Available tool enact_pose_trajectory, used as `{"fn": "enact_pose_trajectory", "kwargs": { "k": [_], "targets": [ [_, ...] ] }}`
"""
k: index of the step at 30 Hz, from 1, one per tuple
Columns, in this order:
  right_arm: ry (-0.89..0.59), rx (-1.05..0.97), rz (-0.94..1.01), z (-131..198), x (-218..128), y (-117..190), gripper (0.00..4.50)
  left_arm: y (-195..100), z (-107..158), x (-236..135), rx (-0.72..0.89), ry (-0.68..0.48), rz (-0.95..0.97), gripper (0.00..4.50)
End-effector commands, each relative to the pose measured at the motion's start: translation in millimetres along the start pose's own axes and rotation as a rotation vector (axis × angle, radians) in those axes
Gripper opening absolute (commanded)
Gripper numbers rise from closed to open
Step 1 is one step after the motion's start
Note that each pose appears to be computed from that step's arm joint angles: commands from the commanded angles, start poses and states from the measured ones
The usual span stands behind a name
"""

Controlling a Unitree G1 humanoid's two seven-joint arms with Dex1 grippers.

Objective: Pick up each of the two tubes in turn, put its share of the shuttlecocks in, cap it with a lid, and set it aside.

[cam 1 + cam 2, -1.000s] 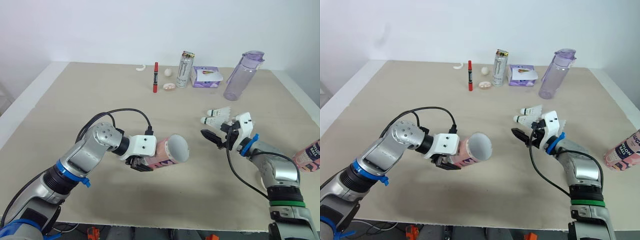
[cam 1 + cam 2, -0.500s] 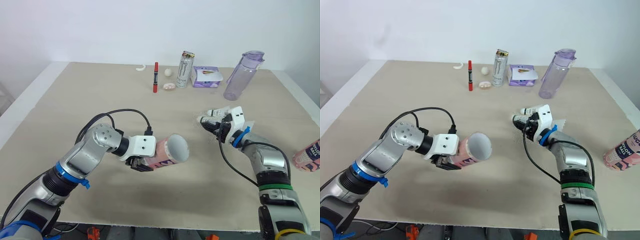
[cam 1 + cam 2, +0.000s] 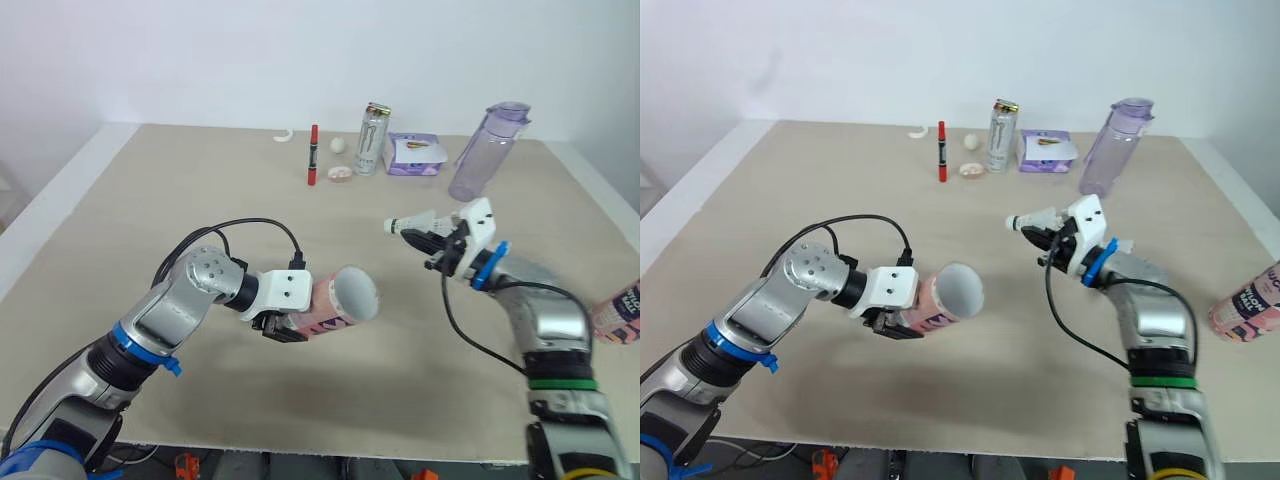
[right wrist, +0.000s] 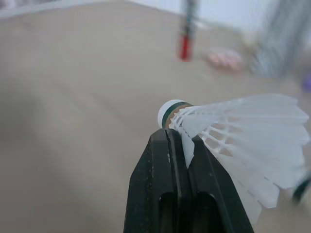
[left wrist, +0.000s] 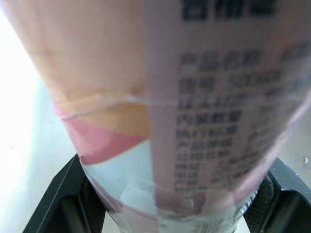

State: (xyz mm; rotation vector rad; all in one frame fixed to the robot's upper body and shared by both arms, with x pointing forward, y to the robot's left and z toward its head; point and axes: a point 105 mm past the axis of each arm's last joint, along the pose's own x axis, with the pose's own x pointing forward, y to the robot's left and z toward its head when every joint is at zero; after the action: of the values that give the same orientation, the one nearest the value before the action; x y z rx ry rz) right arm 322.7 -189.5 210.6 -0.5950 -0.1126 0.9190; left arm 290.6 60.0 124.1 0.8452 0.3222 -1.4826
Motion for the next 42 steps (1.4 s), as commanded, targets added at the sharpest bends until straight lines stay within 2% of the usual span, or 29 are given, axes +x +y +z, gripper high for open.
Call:
{"fn": "enact_pose_trajectory", "kwargs": {
  "k": [1, 4, 9, 22, 24, 25, 26, 27, 30, 31, 32, 33, 34, 38, 42],
  "targets": [
    [-0.034, -0.403, 0.184, 55, -17, 16, 0.04, 4, -12, 2, -0.085, 0.019, 0.006, 3.14],
    [-0.044, -0.564, 0.301, 79, -22, 35, 0.04, 5, -11, 2, -0.134, 0.003, -0.016, 3.14],
    [-0.093, -0.646, 0.394, 93, -10, 58, 0.04, 12, -13, 3, -0.124, 0.035, -0.001, 3.14],
    [-0.119, -0.695, 0.477, 92, 11, 74, 0.04, 17, -10, 1, -0.117, 0.058, 0.022, 3.14],
    [-0.117, -0.691, 0.491, 92, 10, 76, 0.69, 18, -9, 0, -0.119, 0.06, 0.028, 3.14],
    [-0.115, -0.691, 0.495, 93, 10, 76, 0.86, 19, -9, 0, -0.119, 0.062, 0.032, 3.14],
    [-0.113, -0.688, 0.5, 93, 8, 76, 1.29, 20, -9, -1, -0.119, 0.065, 0.039, 3.14],
    [-0.111, -0.685, 0.503, 93, 7, 76, 1.93, 21, -9, -1, -0.119, 0.067, 0.043, 3.14],
    [-0.119, -0.663, 0.489, 96, 1, 73, 2.88, 22, -9, -1, -0.119, 0.072, 0.047, 3.14],
    [-0.124, -0.652, 0.481, 98, -1, 72, 3.42, 22, -10, -1, -0.119, 0.074, 0.046, 3.14],
    [-0.15, -0.573, 0.423, 102, -4, 65, 3.88, 22, -10, -1, -0.116, 0.079, 0.045, 3.14],
    [-0.164, -0.461, 0.337, 101, -8, 52, 4.04, 21, -11, 0, -0.113, 0.082, 0.044, 3.14],
    [-0.164, -0.324, 0.24, 96, -12, 38, 4.46, 21, -11, 0, -0.113, 0.083, 0.043, 3.14],
    [-0.066, -0.049, -0.057, 49, -34, -3, 4.46, 20, -9, 2, -0.108, 0.081, 0.042, 3.14],
    [0.053, 0.166, -0.443, -25, -77, -37, 4.46, 18, -6, 4, -0.102, 0.073, 0.032, 3.14]
  ]
}}
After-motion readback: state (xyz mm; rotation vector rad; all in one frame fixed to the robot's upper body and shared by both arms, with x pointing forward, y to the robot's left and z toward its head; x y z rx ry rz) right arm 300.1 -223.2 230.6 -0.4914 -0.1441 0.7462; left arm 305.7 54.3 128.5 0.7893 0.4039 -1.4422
